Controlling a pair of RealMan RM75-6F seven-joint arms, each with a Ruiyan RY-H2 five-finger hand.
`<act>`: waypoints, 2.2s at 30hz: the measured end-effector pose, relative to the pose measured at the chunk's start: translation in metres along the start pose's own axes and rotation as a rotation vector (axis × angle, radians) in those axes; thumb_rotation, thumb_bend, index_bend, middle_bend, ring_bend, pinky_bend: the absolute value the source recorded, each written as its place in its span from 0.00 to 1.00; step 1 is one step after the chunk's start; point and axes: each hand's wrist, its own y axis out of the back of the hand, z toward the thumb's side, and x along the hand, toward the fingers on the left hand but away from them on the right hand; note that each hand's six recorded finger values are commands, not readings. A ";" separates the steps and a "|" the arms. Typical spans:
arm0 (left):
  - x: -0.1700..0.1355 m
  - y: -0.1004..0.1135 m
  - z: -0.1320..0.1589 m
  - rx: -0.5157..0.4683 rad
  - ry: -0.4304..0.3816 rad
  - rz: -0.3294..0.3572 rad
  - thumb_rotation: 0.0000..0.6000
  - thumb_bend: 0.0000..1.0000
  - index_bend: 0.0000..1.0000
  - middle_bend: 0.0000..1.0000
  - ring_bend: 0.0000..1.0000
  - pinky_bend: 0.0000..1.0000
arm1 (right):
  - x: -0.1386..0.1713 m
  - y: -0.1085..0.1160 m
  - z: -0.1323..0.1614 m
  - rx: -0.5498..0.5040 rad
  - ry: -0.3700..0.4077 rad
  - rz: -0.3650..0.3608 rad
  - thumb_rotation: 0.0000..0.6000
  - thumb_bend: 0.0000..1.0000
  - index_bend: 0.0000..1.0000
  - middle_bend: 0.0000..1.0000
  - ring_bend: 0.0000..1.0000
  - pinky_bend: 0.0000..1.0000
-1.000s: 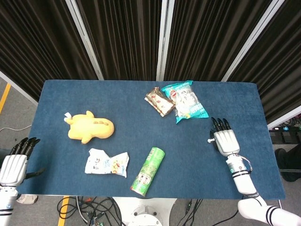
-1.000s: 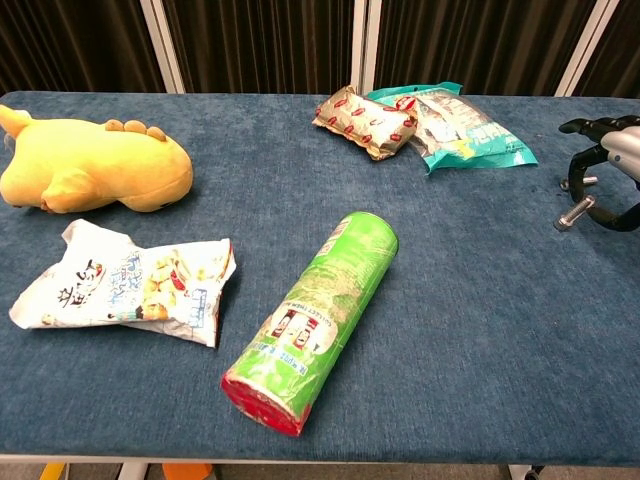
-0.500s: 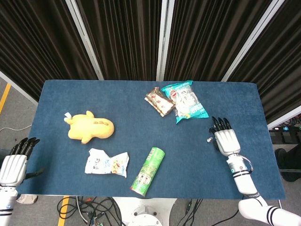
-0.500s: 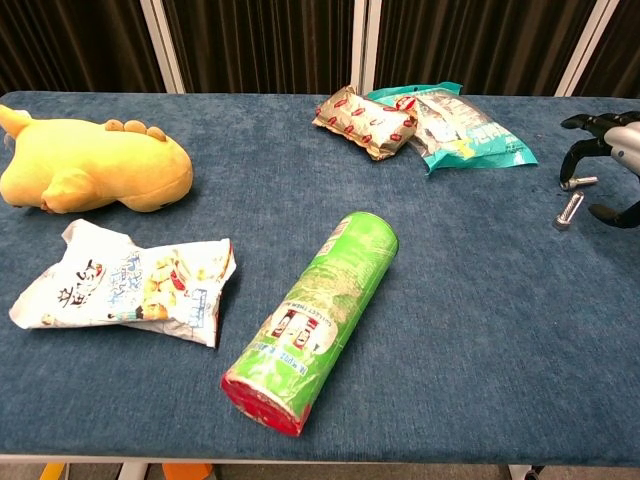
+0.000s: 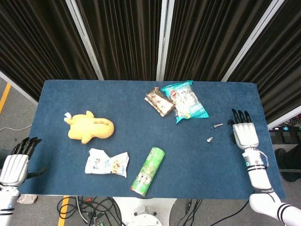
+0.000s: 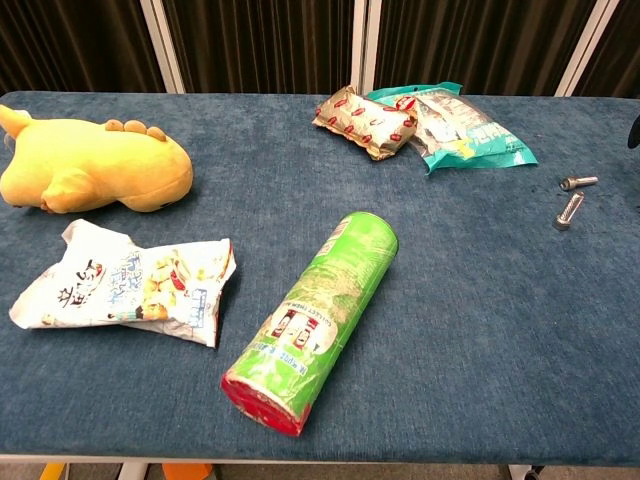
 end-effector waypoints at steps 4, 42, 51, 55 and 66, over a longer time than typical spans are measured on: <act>0.000 0.000 0.000 0.004 0.002 -0.003 1.00 0.00 0.14 0.12 0.05 0.17 | -0.015 -0.008 -0.008 0.016 -0.007 0.022 1.00 0.28 0.32 0.03 0.00 0.00; 0.002 -0.001 -0.003 0.011 0.014 -0.012 1.00 0.00 0.14 0.12 0.05 0.17 | -0.056 -0.047 0.019 -0.033 0.045 0.082 1.00 0.31 0.49 0.04 0.00 0.00; 0.002 -0.001 -0.002 0.012 0.011 -0.013 1.00 0.00 0.14 0.12 0.05 0.17 | -0.055 -0.048 0.017 -0.037 0.039 0.080 1.00 0.32 0.51 0.05 0.00 0.00; 0.002 -0.001 -0.002 0.012 0.012 -0.014 1.00 0.00 0.14 0.12 0.05 0.17 | -0.055 -0.047 0.017 -0.037 0.037 0.076 1.00 0.32 0.52 0.05 0.00 0.00; 0.002 -0.002 -0.002 0.010 0.011 -0.015 1.00 0.00 0.14 0.12 0.05 0.17 | -0.054 -0.039 0.015 -0.050 0.033 0.039 1.00 0.32 0.56 0.06 0.00 0.00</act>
